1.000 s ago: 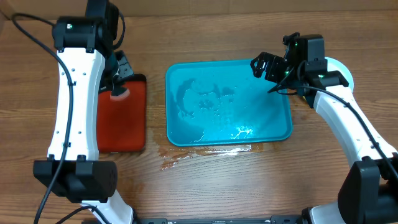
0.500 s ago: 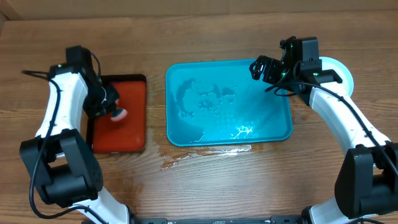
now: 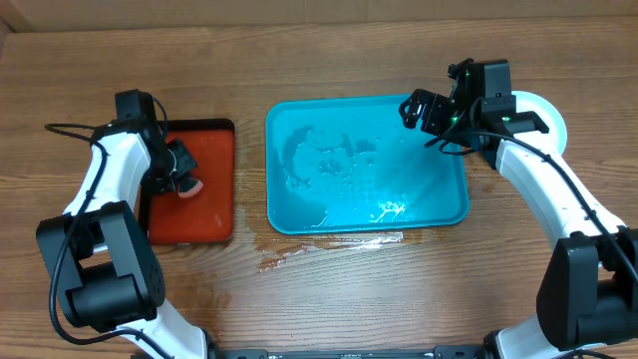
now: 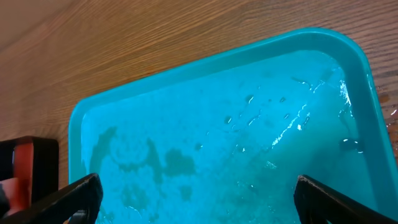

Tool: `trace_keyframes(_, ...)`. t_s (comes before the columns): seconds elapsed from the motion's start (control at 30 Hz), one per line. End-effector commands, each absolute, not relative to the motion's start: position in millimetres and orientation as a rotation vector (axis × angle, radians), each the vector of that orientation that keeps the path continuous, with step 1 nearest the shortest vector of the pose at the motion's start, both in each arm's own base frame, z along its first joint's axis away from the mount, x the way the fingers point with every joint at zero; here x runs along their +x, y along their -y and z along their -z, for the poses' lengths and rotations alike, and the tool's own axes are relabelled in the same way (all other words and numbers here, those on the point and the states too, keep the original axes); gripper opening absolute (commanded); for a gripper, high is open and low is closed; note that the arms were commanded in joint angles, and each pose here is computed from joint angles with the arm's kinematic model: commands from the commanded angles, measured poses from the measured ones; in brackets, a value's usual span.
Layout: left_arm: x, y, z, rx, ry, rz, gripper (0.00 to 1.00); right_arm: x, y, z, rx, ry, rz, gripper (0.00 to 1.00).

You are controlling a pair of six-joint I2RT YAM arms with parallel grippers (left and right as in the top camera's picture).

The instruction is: Clean dirty plates on tray and stack at the side

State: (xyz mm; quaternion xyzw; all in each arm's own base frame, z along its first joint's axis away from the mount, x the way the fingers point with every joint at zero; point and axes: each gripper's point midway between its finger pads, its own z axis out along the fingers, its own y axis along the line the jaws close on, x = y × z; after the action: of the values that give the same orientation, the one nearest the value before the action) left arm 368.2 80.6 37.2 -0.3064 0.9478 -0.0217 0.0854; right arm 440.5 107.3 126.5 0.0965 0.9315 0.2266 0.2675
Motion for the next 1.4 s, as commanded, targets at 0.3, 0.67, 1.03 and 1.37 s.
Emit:
trace_keyframes(0.3,388,-80,-85,-0.906,-2.766,0.156,0.26,445,-108,-142,0.215,-2.477,-0.612,1.0)
trace_keyframes(0.67,358,-62,-231,-0.666,-2.582,0.244,0.41,414,-83,-193,0.255,-2.43,-0.466,1.0)
trace_keyframes(1.03,283,-39,-213,-0.623,-2.499,0.198,0.75,345,-61,-175,0.201,-2.669,-0.275,1.0)
trace_keyframes(1.37,283,-38,-164,-0.705,-2.605,0.208,1.0,343,-61,-174,0.199,-2.679,-0.272,1.0)
